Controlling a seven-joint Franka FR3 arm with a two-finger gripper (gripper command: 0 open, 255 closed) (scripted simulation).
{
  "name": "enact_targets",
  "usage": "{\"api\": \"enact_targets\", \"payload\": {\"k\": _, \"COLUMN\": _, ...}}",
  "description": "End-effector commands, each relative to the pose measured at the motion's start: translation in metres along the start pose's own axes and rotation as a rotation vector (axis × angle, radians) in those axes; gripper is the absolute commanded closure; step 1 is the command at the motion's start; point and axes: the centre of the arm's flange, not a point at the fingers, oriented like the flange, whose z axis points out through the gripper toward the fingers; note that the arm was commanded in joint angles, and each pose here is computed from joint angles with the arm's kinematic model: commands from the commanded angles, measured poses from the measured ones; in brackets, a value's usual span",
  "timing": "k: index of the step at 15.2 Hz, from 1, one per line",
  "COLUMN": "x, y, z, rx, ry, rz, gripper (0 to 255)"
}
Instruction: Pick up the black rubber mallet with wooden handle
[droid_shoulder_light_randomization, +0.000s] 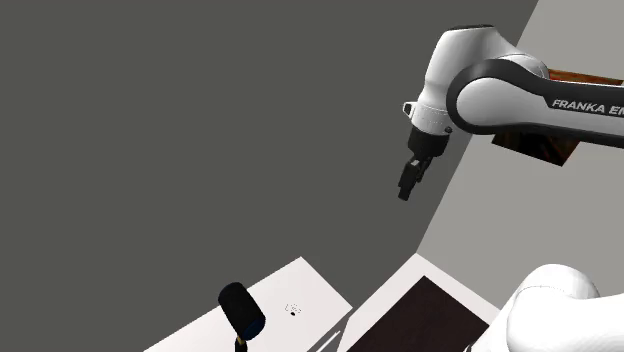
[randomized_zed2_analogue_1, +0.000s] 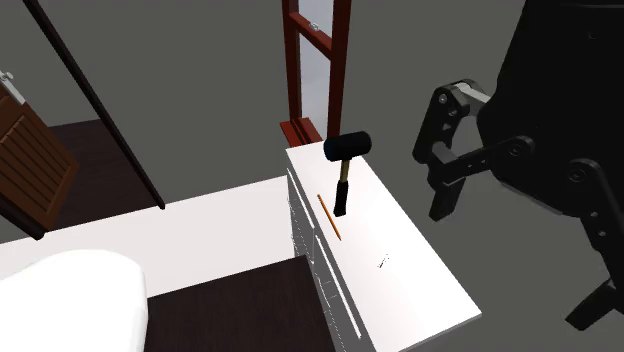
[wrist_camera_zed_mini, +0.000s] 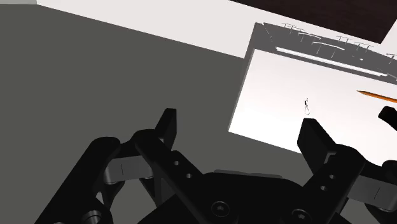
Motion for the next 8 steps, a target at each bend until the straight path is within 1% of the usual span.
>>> {"api": "enact_targets", "payload": {"k": 1, "x": 0.0, "y": 0.0, "z": 0.0, "rx": 0.0, "ry": 0.0, "rz": 0.0, "gripper": 0}}
{"api": "enact_targets", "payload": {"k": 8, "x": 0.036, "y": -0.078, "z": 0.028, "rx": 0.008, "ry": 0.013, "rz": 0.006, "gripper": 0}}
